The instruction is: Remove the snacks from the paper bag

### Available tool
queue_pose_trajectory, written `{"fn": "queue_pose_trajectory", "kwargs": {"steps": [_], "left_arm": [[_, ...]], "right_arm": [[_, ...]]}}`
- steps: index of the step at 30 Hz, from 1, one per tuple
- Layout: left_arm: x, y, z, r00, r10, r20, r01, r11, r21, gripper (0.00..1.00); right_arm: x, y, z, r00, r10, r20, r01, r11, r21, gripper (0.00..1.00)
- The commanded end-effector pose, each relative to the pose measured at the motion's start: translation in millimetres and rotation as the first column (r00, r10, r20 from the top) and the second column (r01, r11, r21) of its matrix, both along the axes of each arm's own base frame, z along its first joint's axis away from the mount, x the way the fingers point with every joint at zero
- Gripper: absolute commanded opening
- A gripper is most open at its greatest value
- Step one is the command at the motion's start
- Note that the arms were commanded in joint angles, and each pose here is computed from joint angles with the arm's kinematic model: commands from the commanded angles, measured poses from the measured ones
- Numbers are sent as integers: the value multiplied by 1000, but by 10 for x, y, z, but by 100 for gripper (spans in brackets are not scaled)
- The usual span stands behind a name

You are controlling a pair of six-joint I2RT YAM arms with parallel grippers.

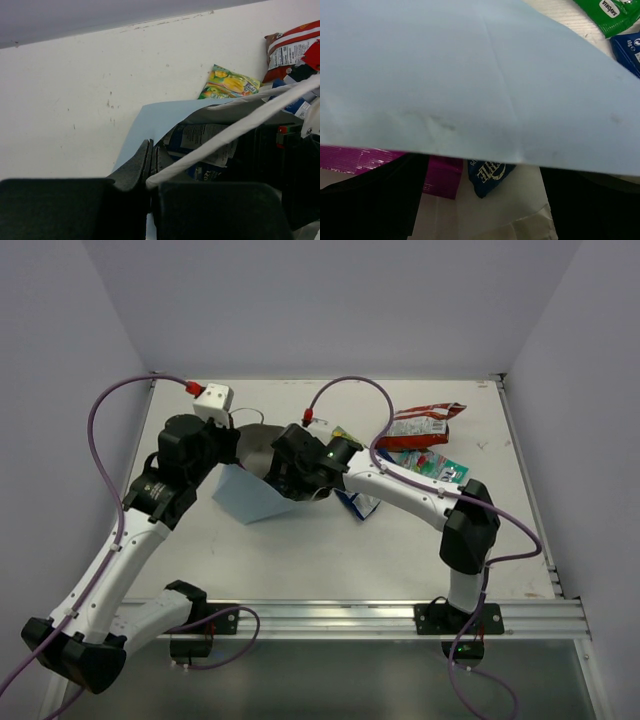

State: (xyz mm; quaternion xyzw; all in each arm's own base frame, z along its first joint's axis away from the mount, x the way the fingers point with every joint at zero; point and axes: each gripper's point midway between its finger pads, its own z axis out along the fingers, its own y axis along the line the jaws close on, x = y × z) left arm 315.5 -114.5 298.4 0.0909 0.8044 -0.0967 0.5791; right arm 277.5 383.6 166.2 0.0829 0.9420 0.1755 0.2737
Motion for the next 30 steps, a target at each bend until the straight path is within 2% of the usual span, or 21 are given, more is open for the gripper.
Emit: {"fn": "queue_pose_trajectory", "kwargs": {"steps": [1, 7, 12, 14, 16, 17, 20, 26, 30], "left_arm": [[71, -86, 374, 994, -7, 108, 17, 996, -86, 0], [40, -69, 391, 993, -10, 118, 19, 997, -80, 0], [13, -55, 355, 993, -12, 117, 21, 997, -71, 0], [1, -55, 344, 993, -19, 117, 27, 998, -64, 0], [-14, -51, 317, 993, -21, 115, 28, 998, -62, 0], [-19, -45, 305, 993, -20, 114, 27, 998, -60, 0], [-40, -22, 261, 994, -16, 110, 22, 998, -51, 0], [-41, 20, 202, 995, 0, 100, 4, 999, -34, 0], [-6, 44, 177, 996, 17, 93, -15, 1000, -23, 0]], "right_arm": [[57, 49, -168, 999, -40, -11, 40, 999, 4, 90], [156, -1, -339, 995, -94, 18, 94, 995, -28, 67], [270, -33, -334, 991, -118, 65, 121, 992, -40, 41], [330, -16, -266, 989, -115, 95, 118, 993, -25, 28], [373, -45, -228, 986, -119, 119, 123, 992, -30, 20], [411, -17, -163, 983, -115, 140, 117, 993, -10, 11], [481, 47, 34, 975, -76, 208, 73, 997, 23, 0], [541, 204, 539, 922, 37, 386, -85, 990, 109, 0], [478, 220, 1103, 842, 113, 527, -217, 966, 139, 0]]}}
